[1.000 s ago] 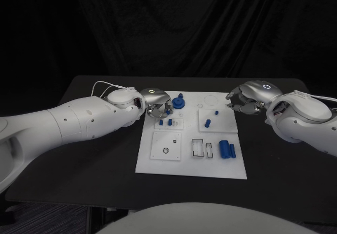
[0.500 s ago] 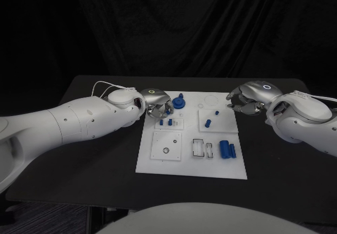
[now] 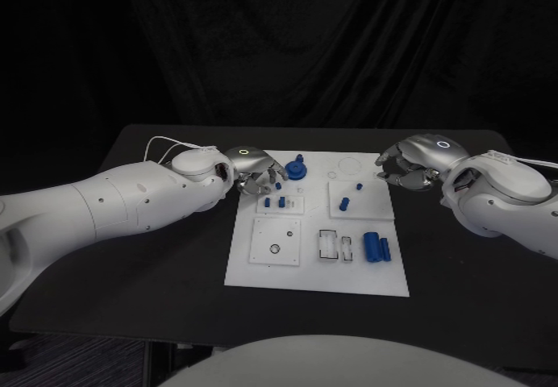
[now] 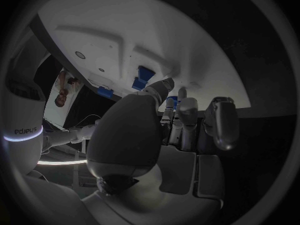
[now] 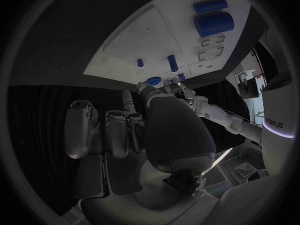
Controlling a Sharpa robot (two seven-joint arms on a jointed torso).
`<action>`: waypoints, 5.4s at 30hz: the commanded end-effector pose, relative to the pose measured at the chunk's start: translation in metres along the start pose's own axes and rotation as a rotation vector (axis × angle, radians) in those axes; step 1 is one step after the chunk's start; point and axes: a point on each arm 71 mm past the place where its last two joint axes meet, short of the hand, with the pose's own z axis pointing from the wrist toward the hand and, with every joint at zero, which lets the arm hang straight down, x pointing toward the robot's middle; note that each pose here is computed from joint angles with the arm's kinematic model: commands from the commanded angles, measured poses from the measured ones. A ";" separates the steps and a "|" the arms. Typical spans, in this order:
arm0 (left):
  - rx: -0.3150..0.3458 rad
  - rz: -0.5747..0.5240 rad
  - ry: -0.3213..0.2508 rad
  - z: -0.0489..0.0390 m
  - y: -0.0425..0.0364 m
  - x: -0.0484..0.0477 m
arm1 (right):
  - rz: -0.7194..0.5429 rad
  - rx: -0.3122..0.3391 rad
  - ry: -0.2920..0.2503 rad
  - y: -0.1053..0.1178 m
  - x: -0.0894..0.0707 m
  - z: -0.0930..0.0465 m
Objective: Assemble the parts on the task board
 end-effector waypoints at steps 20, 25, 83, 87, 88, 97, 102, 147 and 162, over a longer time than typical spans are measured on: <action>0.064 -0.311 -0.466 -0.0921 0.0489 -0.0231 | -0.002 -0.068 0.002 0.012 -0.020 0.005; 0.072 -0.650 -0.475 -0.1051 0.0543 -0.0216 | -0.012 -0.095 0.022 0.019 -0.022 0.011; 0.265 -1.471 -0.436 -0.1127 0.0132 0.0069 | -0.024 -0.057 0.205 0.006 0.033 0.021; 0.263 -1.474 -0.431 -0.1130 0.0133 0.0077 | -0.025 -0.052 0.208 0.004 0.035 0.021; 0.263 -1.474 -0.430 -0.1130 0.0133 0.0078 | -0.025 -0.051 0.209 0.004 0.035 0.021; 0.259 -1.483 -0.415 -0.1129 0.0134 0.0097 | -0.026 -0.044 0.220 0.001 0.040 0.021; 0.258 -1.490 -0.402 -0.1125 0.0127 0.0110 | -0.025 -0.044 0.227 0.001 0.043 0.022; 0.219 -1.506 -0.364 -0.1130 0.0154 0.0203 | -0.007 -0.071 0.107 0.004 0.029 0.018; 0.219 -1.513 -0.349 -0.1102 0.0125 0.0215 | -0.005 -0.134 0.010 0.030 -0.024 0.013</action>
